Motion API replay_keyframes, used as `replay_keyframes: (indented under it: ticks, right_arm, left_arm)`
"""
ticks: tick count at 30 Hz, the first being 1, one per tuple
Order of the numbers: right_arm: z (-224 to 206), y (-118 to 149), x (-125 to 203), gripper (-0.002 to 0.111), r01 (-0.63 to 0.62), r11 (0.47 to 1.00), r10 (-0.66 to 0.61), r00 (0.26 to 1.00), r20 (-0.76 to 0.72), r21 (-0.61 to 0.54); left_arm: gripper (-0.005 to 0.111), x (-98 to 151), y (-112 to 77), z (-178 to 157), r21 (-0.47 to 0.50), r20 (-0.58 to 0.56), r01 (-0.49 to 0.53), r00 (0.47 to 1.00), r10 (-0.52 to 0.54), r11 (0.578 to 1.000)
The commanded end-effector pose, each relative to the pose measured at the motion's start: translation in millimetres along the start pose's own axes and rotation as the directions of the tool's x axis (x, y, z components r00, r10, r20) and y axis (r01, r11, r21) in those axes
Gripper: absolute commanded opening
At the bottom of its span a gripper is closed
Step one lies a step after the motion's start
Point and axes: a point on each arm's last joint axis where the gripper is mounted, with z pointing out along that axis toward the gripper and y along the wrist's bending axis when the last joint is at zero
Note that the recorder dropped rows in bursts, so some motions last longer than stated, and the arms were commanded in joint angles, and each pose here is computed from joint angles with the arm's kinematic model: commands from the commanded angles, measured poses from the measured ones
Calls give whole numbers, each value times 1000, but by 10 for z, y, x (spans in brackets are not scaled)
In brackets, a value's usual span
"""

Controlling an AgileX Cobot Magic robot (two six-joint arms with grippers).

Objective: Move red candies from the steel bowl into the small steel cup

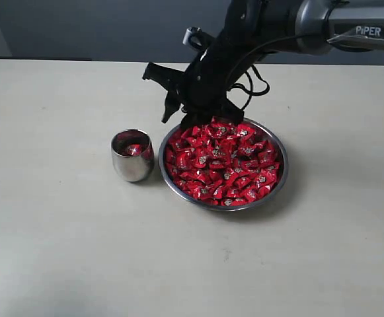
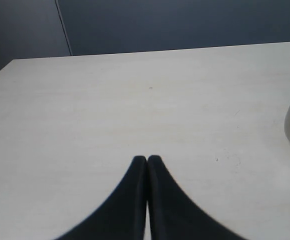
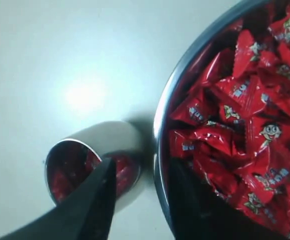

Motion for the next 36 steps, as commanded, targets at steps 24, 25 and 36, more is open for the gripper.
replay_keyframes:
  ticks: [24, 25, 36]
  right_arm:
    - [76, -132, -89, 35, -206, 902, 270, 955, -122, 379]
    - [111, -148, -86, 35, -219, 898, 287, 949, -130, 381]
    - [361, -238, -52, 35, -233, 887, 321, 931, -171, 400]
  left_arm:
    - [0, -4, 2, -1, -3, 12, 1, 1000, -1, 1000]
    - [0, -4, 2, -1, -3, 12, 1, 1000, -1, 1000]
    - [0, -4, 2, -1, -3, 12, 1, 1000, -1, 1000]
